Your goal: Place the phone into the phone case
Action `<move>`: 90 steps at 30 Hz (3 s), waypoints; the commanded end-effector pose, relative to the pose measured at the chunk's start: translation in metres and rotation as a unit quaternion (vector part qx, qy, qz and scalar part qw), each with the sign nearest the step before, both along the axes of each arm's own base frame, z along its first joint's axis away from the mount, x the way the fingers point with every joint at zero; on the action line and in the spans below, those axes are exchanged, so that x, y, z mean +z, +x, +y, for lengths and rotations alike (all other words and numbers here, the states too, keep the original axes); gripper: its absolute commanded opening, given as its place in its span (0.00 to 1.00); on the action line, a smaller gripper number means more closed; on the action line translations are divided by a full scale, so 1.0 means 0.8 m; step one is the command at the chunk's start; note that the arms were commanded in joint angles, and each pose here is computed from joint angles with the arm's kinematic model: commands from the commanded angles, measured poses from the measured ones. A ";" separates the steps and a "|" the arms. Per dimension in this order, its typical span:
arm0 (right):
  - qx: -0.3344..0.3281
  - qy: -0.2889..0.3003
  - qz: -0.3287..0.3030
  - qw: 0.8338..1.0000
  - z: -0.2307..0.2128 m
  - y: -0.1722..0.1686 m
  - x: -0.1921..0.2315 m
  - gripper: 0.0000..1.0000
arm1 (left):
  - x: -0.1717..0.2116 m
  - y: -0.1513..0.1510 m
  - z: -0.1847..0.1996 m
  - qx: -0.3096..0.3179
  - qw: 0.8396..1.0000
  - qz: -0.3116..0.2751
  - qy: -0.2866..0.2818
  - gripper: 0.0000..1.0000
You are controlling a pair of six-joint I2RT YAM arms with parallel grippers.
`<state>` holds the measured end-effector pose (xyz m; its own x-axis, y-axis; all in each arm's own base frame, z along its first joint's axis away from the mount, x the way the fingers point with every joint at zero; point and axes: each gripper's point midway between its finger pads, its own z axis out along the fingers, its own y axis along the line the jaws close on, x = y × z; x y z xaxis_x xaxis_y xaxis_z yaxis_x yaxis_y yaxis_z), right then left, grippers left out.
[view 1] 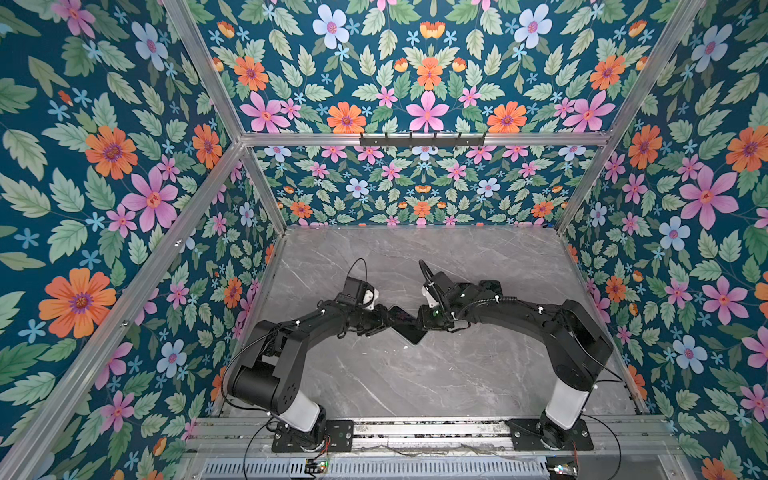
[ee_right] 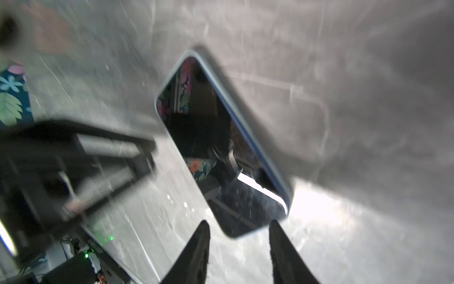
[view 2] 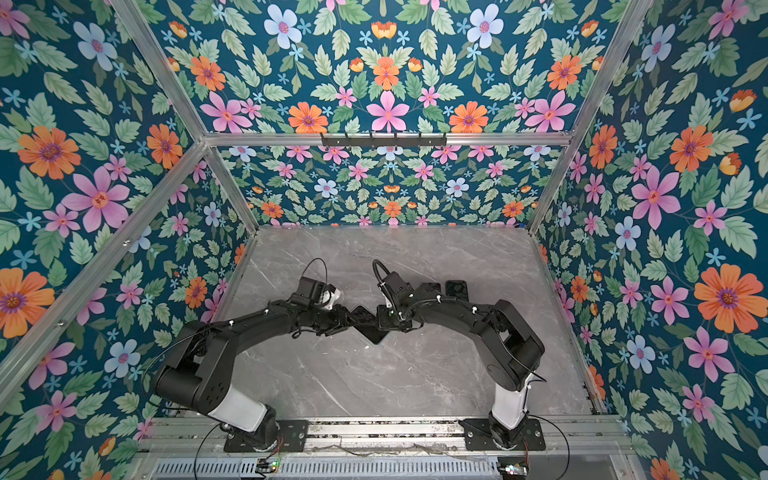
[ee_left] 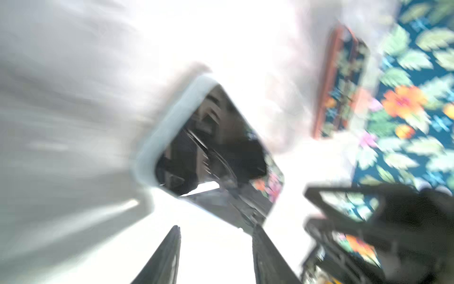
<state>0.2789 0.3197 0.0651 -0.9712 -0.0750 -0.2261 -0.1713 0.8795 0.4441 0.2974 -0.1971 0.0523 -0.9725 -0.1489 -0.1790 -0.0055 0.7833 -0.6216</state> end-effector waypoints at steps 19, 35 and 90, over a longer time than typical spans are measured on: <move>0.006 0.006 0.030 1.000 0.022 -0.021 -0.031 0.41 | -0.027 0.078 -0.007 0.013 1.000 -0.006 -0.014 0.56; 0.003 0.010 0.028 1.000 0.035 -0.014 -0.031 0.31 | -0.038 0.054 -0.022 -0.012 1.000 0.009 -0.024 0.37; 0.090 -0.015 -0.016 0.996 0.009 0.023 -0.015 0.56 | -0.012 -0.028 -0.012 0.015 1.000 0.007 -0.006 0.64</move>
